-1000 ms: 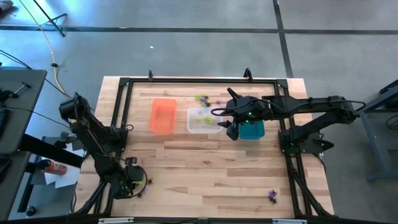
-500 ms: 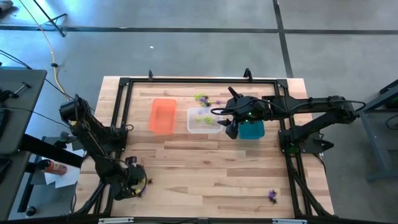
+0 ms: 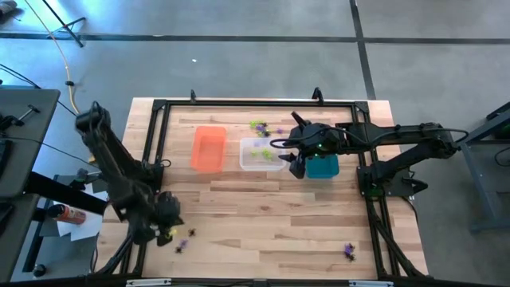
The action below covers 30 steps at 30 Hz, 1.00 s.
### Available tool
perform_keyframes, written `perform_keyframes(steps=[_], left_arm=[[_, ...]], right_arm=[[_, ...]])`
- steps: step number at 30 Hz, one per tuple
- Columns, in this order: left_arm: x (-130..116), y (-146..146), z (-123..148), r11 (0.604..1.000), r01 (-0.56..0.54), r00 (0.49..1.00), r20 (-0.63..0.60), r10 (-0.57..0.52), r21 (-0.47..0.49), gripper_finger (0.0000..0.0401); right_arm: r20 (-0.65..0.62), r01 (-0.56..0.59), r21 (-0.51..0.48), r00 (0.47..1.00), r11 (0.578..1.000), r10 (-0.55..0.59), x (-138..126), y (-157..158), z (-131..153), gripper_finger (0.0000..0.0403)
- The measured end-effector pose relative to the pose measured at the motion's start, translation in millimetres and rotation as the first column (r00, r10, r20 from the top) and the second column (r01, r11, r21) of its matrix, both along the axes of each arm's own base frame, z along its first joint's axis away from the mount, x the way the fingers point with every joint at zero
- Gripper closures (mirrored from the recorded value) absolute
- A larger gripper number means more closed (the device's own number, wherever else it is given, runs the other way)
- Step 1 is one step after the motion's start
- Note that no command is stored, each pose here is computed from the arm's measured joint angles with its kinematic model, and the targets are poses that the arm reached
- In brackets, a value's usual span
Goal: Sort Halloween decoration
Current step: Put the green spider toy into the transparent bin
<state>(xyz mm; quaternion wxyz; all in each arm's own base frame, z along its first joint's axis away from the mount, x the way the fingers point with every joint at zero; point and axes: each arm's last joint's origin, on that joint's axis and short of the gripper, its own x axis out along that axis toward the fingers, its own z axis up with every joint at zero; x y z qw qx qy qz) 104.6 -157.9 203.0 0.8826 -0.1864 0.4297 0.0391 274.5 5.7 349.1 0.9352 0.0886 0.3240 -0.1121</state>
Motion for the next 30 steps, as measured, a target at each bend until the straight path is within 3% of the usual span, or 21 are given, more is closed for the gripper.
perform_keyframes(steps=[2, 5, 8, 14, 17, 22, 25, 30], left_arm=[[7.8, 12.6, 18.7, 0.996, -0.085, 0.987, 0.137, 0.083, 0.007, 0.0401], [24.3, 36.5, 43.0, 0.970, -0.244, 0.922, 0.309, 0.232, -0.002, 0.0401], [45.9, 60.1, 60.9, 0.948, -0.318, 0.860, 0.429, 0.277, 0.025, 0.0401], [91.9, 107.8, 96.9, 0.954, -0.262, 0.745, 0.659, 0.105, 0.145, 0.0401], [105.4, 134.1, 104.0, 0.940, -0.275, 0.695, 0.717, 0.051, 0.201, 0.0401], [120.5, 160.4, 106.4, 0.938, -0.287, 0.635, 0.772, 0.032, 0.197, 0.0401], [128.6, 162.5, 103.2, 0.950, -0.249, 0.626, 0.780, 0.008, 0.190, 0.0401], [139.1, 162.2, 93.3, 0.953, -0.235, 0.652, 0.758, 0.009, 0.191, 0.0401]], right_arm=[[-0.002, -0.033, 0.009, 0.999, 0.999, 0.033, 0.1, 0.9, 0.0, 0.0183], [0.007, -0.065, 0.018, 0.998, 0.998, 0.064, 0.8, 1.8, 0.5, 0.0183], [0.045, -0.101, 0.025, 0.994, 0.995, 0.099, 3.2, 2.8, 3.5, 0.0183], [0.192, -0.157, -0.004, 0.969, 0.988, 0.155, 11.1, 4.3, 16.0, 0.0183], [0.234, -0.166, -0.025, 0.958, 0.986, 0.167, 13.1, 4.4, 20.0, 0.0183], [0.241, -0.170, -0.034, 0.955, 0.985, 0.173, 13.5, 4.4, 20.7, 0.0183], [0.242, -0.170, -0.035, 0.955, 0.985, 0.173, 13.5, 4.4, 20.8, 0.0183], [0.239, -0.170, -0.035, 0.955, 0.985, 0.173, 13.4, 4.4, 20.6, 0.0183]])
